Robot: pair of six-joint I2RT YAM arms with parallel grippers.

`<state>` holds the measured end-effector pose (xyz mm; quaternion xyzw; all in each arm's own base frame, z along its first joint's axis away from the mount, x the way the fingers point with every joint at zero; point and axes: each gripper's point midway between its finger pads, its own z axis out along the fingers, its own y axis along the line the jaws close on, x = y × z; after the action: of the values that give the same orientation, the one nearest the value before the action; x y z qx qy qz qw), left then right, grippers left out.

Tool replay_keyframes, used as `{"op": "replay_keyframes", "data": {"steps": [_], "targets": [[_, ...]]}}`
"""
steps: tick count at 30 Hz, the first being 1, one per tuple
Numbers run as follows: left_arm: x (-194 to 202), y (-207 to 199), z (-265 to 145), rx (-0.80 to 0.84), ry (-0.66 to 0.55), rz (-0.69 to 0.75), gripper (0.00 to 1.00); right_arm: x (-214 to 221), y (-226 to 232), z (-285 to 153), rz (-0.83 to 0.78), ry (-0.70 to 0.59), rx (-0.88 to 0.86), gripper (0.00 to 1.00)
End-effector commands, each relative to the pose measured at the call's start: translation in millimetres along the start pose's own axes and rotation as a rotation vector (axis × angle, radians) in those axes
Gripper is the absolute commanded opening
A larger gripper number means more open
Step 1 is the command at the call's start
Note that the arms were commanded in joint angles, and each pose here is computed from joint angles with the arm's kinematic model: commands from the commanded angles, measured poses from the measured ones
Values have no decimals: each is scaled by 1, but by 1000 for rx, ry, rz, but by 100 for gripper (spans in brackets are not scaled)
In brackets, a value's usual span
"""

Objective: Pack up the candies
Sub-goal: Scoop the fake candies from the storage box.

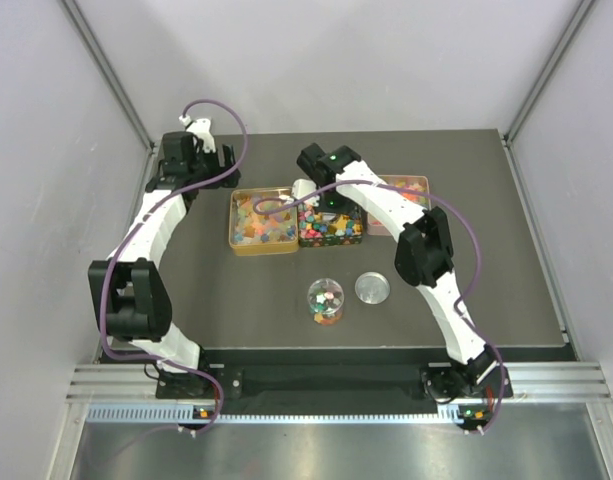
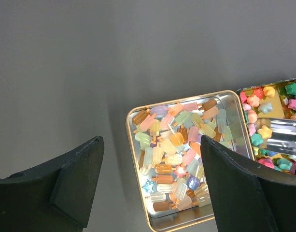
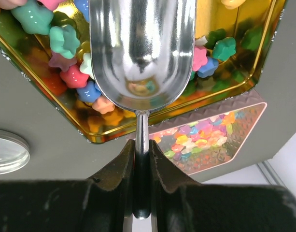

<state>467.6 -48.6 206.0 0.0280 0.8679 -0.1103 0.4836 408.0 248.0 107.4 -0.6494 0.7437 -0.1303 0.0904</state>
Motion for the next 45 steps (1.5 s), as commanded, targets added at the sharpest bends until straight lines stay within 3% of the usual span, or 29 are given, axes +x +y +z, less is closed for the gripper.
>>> {"op": "replay_keyframes", "data": {"steps": [1, 10, 14, 22, 36, 40, 45], "targets": [[-23, 3, -5, -13, -44, 30, 86, 14, 39, 14, -27, 71, -183, 0], [-10, 11, 12, -30, 45, 53, 86, 15, 57, 41, 137, -7, -380, 0], [-7, 13, 7, -31, 75, 92, 85, 5, 63, 44, 291, -71, -466, 0], [2, 12, 14, -18, 98, 83, 85, -12, 38, 45, 314, -162, -407, 0], [-27, 6, 0, -16, 11, 108, 85, -26, 5, 12, 316, -327, -310, 0], [-38, 10, -2, -33, -1, 141, 85, -21, 10, 21, 285, -407, -228, 0], [-52, 13, -6, -53, -10, 173, 86, -15, 20, 33, 322, -413, -246, 0]]}}
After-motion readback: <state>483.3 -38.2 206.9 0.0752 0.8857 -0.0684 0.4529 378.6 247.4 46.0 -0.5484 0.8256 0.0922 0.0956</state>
